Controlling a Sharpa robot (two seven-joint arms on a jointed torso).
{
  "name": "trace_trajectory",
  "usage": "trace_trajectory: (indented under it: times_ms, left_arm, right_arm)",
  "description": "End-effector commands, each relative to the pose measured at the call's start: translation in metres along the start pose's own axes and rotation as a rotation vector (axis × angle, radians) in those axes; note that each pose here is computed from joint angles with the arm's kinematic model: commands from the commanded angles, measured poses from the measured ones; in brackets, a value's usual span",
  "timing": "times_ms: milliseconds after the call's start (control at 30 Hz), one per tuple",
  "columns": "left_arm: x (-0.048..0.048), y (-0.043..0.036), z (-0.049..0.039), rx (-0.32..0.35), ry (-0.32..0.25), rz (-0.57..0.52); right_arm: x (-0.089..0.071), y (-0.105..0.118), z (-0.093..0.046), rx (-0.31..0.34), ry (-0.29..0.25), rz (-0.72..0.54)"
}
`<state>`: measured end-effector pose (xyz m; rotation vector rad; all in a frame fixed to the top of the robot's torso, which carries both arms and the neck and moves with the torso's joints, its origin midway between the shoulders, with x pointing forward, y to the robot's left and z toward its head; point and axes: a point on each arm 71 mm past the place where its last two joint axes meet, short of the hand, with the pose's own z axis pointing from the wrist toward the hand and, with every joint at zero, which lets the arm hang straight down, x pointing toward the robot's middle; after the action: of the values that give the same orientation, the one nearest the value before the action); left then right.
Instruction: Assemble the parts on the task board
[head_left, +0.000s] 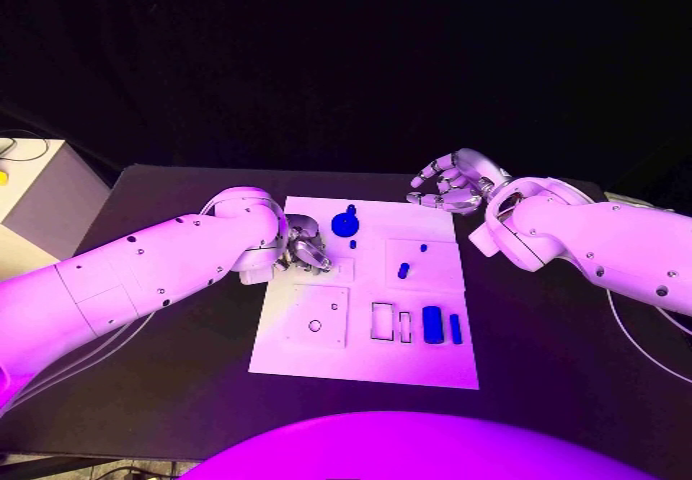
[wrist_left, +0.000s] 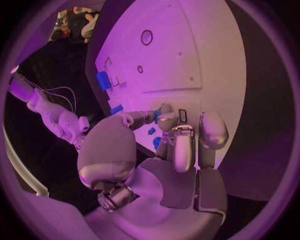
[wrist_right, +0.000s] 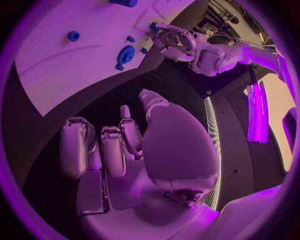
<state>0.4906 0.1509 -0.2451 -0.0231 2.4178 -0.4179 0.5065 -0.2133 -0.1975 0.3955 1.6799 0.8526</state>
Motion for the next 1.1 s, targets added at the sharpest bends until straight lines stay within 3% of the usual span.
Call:
trace_trajectory:
  times_ms: [33, 767, 1100]
  left_arm:
    - [0.0014, 0.0022, 0.0013, -0.016, 0.015, 0.022]
    - [-0.0058, -0.0019, 0.0001, -0.014, 0.031, 0.047]
    - [-0.0058, -0.0014, 0.0003, -0.018, 0.064, 0.062]
  right_arm:
    - [0.0013, 0.0008, 0.0, -0.009, 0.013, -0.002]
    - [0.0025, 0.0017, 0.0009, -0.011, 0.016, -0.002]
    - [0.0026, 0.0015, 0.0011, -0.009, 0.018, -0.002]
